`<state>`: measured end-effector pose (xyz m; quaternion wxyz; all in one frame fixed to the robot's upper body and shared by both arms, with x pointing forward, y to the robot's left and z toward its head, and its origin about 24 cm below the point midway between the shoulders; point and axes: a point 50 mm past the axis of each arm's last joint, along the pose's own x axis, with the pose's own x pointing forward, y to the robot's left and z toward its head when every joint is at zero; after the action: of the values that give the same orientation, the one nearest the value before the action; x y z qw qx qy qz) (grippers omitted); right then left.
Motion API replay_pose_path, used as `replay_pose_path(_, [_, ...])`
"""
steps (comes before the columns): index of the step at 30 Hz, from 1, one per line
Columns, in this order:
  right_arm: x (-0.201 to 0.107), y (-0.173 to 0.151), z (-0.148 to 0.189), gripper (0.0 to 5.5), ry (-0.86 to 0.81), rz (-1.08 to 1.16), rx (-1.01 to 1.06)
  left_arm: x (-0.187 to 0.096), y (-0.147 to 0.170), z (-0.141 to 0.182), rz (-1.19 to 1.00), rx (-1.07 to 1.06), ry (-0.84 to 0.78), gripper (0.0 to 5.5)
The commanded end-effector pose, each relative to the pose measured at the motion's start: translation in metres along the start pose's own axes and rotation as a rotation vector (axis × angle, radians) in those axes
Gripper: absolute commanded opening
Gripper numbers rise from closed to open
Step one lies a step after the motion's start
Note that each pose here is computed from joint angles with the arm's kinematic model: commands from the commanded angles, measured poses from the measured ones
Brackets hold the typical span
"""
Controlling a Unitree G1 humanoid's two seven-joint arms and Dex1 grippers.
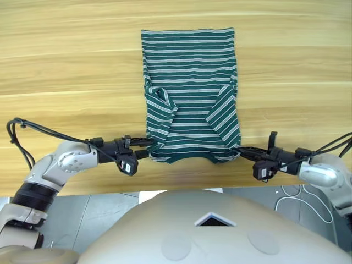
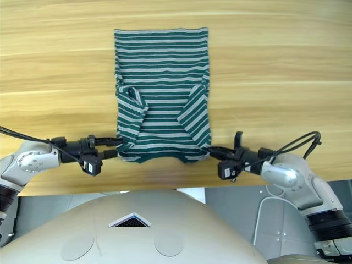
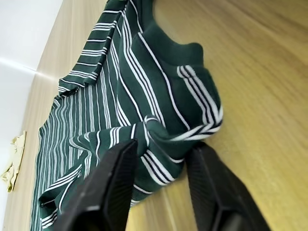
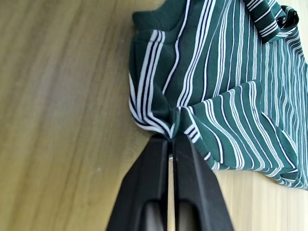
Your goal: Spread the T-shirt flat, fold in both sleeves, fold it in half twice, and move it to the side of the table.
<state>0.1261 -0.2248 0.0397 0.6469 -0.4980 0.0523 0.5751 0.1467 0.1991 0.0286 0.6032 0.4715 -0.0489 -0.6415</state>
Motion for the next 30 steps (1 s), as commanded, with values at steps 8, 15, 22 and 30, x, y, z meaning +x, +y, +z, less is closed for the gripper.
replay_pose_path(8, [0.002, -0.006, 0.000, 0.00, -0.001, -0.009, -0.007, 0.000, -0.001, -0.003, -0.026, 0.008, 0.006, 0.04])
replay_pose_path(15, [0.000, -0.006, 0.005, 0.00, -0.024, -0.020, 0.000, -0.002, 0.000, -0.001, -0.013, -0.004, -0.022, 0.04])
replay_pose_path(22, [-0.007, -0.006, 0.022, 0.00, -0.148, -0.043, 0.004, -0.004, 0.003, 0.010, 0.052, -0.011, -0.067, 0.04])
replay_pose_path(30, [-0.041, -0.005, 0.038, 0.00, -0.253, -0.135, 0.000, -0.029, 0.000, 0.044, 0.074, -0.073, -0.240, 0.04])
